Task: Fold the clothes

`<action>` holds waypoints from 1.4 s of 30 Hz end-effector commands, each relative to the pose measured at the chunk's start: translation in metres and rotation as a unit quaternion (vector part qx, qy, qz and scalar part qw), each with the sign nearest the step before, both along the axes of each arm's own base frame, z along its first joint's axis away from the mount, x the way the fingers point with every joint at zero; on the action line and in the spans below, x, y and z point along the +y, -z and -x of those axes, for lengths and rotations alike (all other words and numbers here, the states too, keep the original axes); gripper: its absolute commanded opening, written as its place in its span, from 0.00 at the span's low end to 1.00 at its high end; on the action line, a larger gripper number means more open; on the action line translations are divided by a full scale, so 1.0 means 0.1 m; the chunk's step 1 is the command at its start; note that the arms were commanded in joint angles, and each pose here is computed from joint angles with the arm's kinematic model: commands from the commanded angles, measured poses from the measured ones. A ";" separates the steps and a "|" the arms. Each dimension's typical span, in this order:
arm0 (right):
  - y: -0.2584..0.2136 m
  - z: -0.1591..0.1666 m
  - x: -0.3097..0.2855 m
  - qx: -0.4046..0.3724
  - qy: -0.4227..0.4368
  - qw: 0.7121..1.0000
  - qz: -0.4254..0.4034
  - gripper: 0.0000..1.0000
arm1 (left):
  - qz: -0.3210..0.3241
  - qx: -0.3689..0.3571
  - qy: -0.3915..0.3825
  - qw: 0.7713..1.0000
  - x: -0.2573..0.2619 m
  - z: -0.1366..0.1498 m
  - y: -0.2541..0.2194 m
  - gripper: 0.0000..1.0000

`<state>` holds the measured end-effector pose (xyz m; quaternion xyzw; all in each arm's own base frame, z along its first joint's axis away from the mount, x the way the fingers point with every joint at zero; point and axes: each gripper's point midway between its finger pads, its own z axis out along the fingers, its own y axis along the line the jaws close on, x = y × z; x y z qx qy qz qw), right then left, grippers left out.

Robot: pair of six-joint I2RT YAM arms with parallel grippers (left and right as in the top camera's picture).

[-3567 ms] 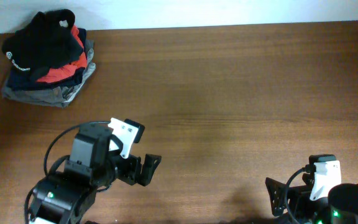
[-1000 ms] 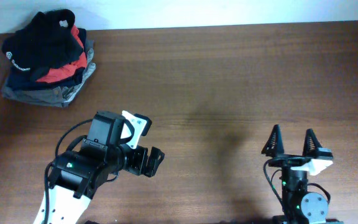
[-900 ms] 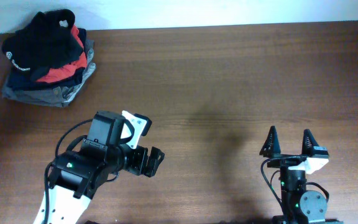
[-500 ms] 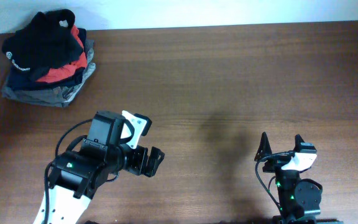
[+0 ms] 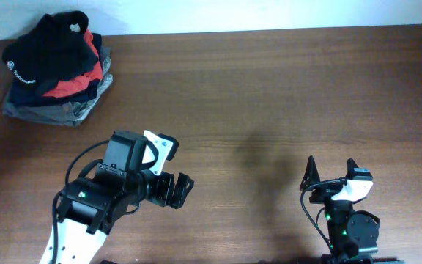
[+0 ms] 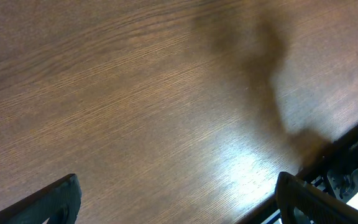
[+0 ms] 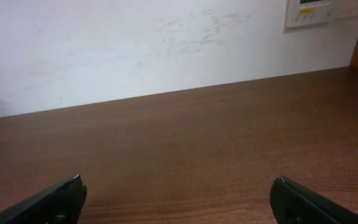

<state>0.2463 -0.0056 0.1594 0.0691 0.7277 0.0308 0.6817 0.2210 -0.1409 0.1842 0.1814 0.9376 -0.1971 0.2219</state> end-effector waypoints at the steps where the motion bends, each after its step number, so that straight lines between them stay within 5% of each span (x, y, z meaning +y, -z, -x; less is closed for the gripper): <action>1: 0.02 0.00 -0.01 0.002 0.000 1.000 0.004 0.99 | -0.002 0.004 -0.004 1.000 0.00 0.00 0.02 0.99; 20: 0.02 0.00 -0.01 0.002 0.000 1.000 0.004 0.99 | -0.009 -0.014 -0.020 1.000 0.11 0.03 -0.06 0.99; 29: 0.02 0.00 -0.01 0.002 0.000 1.000 0.004 0.99 | 0.011 -0.173 -0.041 0.984 0.42 0.09 -0.27 0.99; 36: 0.02 0.00 -0.01 0.002 0.000 1.000 0.004 0.99 | -0.015 -0.369 -0.032 0.929 0.61 -0.07 -0.37 0.99; 42: 0.02 0.00 -0.01 0.002 0.000 1.000 0.004 0.99 | -0.014 -0.442 -0.058 0.895 0.72 -0.23 -0.17 0.99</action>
